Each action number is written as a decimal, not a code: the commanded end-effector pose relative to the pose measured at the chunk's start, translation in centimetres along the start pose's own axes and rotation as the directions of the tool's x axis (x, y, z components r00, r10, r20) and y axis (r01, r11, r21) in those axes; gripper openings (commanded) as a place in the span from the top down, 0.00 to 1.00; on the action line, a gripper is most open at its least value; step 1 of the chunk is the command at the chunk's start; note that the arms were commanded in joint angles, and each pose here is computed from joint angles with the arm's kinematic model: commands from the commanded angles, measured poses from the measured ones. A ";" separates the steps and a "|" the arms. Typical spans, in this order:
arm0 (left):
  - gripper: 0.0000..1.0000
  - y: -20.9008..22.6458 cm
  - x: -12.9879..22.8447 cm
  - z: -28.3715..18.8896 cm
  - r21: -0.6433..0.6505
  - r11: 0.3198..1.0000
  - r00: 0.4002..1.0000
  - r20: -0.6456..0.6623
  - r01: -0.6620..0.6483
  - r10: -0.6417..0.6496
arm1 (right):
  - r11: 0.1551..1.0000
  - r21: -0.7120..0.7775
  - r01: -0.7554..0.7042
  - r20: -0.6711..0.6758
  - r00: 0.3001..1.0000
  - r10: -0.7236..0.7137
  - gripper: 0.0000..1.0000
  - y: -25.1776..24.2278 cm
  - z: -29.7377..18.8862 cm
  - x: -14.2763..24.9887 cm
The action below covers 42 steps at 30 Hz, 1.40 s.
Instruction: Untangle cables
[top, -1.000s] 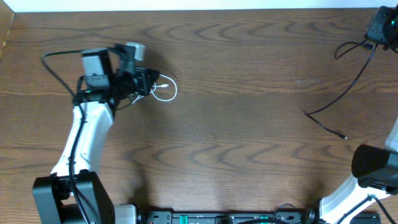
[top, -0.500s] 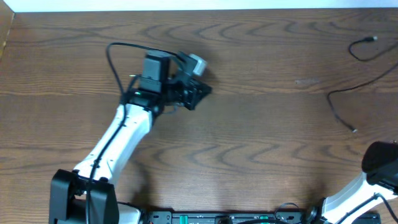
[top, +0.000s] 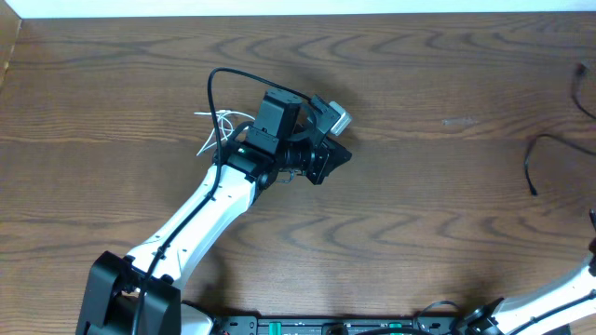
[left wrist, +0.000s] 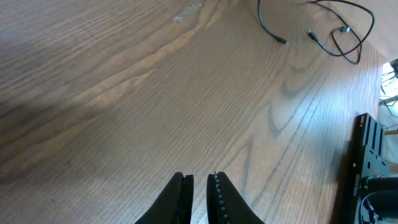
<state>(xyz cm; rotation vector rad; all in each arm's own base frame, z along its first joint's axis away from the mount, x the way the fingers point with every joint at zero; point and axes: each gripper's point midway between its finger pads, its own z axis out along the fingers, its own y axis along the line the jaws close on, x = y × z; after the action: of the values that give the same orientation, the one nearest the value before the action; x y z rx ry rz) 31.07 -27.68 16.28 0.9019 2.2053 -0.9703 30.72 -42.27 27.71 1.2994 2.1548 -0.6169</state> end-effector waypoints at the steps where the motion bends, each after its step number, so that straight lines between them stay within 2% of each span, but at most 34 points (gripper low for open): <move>1: 0.85 -0.2 0.0 -0.2 -0.010 1.000 1.000 0.001 0.003 -0.003 | 0.995 0.003 -0.098 0.021 0.995 0.098 0.99 -2.8 -0.8 -0.8; 8: 0.85 -0.2 0.4 -0.2 -0.009 1.000 1.000 -0.013 0.013 -0.013 | 0.991 -0.037 -0.132 0.036 0.990 0.133 0.99 -3.6 -0.5 -1.5; 18: 0.85 -0.2 0.9 -0.2 -0.009 1.000 0.999 -0.034 0.029 -0.029 | 0.990 -0.133 -0.050 0.097 0.993 0.063 0.99 3.0 0.5 -2.7; 23: 0.86 -0.8 1.1 0.1 0.003 1.000 0.999 -0.042 0.019 -0.019 | 0.991 -0.131 0.009 0.031 1.000 -0.005 0.99 6.7 4.4 -0.4; 27: 0.85 -1.8 1.3 0.6 0.021 1.000 0.999 -0.053 0.005 -0.003 | 0.999 -0.034 -0.007 -0.048 0.999 0.005 0.99 6.4 8.5 2.1; 36: 0.85 -3.5 1.7 1.5 0.042 0.999 0.997 -0.075 -0.021 0.024 | 1.000 0.006 0.018 -0.202 0.979 -0.016 0.99 5.7 15.5 7.2; 42: 0.85 -4.2 1.9 1.8 0.056 0.998 0.996 -0.083 -0.029 0.033 | 0.999 0.013 0.036 -0.269 0.963 -0.031 0.98 5.7 18.1 9.7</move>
<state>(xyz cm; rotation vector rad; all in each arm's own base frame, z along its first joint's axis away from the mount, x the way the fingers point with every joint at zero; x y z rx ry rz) 27.23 -30.63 15.48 1.0273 2.2325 -1.0066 35.97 -45.00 8.80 1.4109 2.3726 -0.4995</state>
